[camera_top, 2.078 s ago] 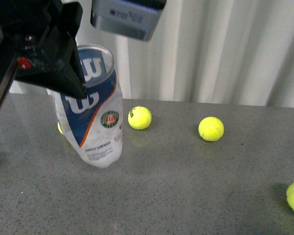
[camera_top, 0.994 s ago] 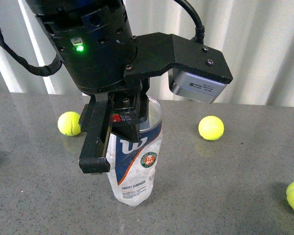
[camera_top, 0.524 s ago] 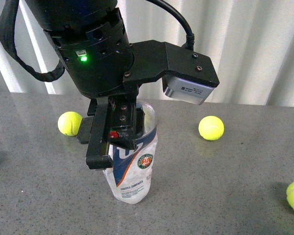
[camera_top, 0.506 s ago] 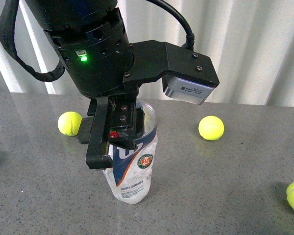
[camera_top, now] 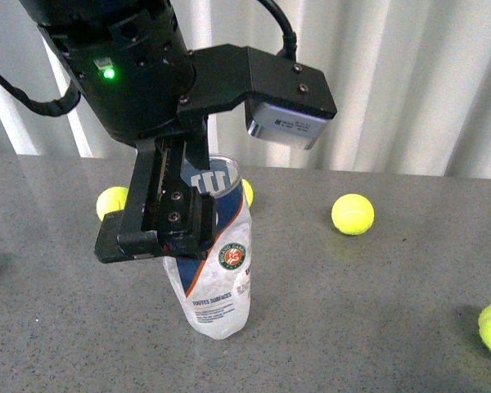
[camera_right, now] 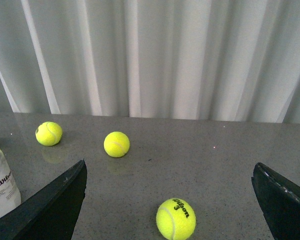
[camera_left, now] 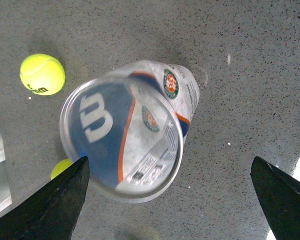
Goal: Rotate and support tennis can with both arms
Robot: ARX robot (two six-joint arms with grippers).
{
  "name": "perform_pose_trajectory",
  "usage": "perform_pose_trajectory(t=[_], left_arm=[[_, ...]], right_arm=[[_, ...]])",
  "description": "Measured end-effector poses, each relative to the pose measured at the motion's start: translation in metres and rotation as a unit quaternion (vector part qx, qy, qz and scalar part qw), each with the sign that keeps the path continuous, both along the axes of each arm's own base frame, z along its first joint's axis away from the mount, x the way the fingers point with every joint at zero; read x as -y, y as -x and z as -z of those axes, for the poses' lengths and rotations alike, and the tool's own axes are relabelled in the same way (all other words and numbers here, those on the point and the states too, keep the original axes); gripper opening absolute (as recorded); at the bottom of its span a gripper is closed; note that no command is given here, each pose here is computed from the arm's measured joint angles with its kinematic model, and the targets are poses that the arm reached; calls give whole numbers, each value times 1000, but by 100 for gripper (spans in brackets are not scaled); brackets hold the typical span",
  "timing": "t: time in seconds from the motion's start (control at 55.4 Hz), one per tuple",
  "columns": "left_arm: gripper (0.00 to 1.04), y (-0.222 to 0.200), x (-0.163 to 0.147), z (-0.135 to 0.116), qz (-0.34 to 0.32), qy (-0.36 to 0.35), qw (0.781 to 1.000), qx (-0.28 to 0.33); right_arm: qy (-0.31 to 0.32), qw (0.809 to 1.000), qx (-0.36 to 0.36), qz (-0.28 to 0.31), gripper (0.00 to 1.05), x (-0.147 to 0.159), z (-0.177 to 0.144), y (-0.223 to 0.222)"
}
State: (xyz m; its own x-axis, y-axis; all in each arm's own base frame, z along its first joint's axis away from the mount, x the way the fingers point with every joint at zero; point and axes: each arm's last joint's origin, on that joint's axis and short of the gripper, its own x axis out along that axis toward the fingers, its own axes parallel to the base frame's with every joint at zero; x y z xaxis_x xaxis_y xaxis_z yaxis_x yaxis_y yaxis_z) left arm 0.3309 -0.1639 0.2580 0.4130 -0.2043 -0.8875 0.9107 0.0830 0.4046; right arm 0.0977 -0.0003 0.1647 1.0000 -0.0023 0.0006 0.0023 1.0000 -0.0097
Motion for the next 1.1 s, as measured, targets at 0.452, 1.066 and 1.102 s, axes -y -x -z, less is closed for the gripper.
perform_pose_trajectory(t=[0.452, 1.066, 1.102], left_arm=[[98, 40, -39, -105, -83, 252, 944, 196], [53, 147, -165, 22, -424, 506, 665, 349], [48, 150, -165, 26, -422, 512, 663, 346]], right_arm=[[0, 1000, 0, 0, 98, 0, 0, 0], [0, 1000, 0, 0, 98, 0, 0, 0], [0, 1000, 0, -1, 98, 0, 0, 0]])
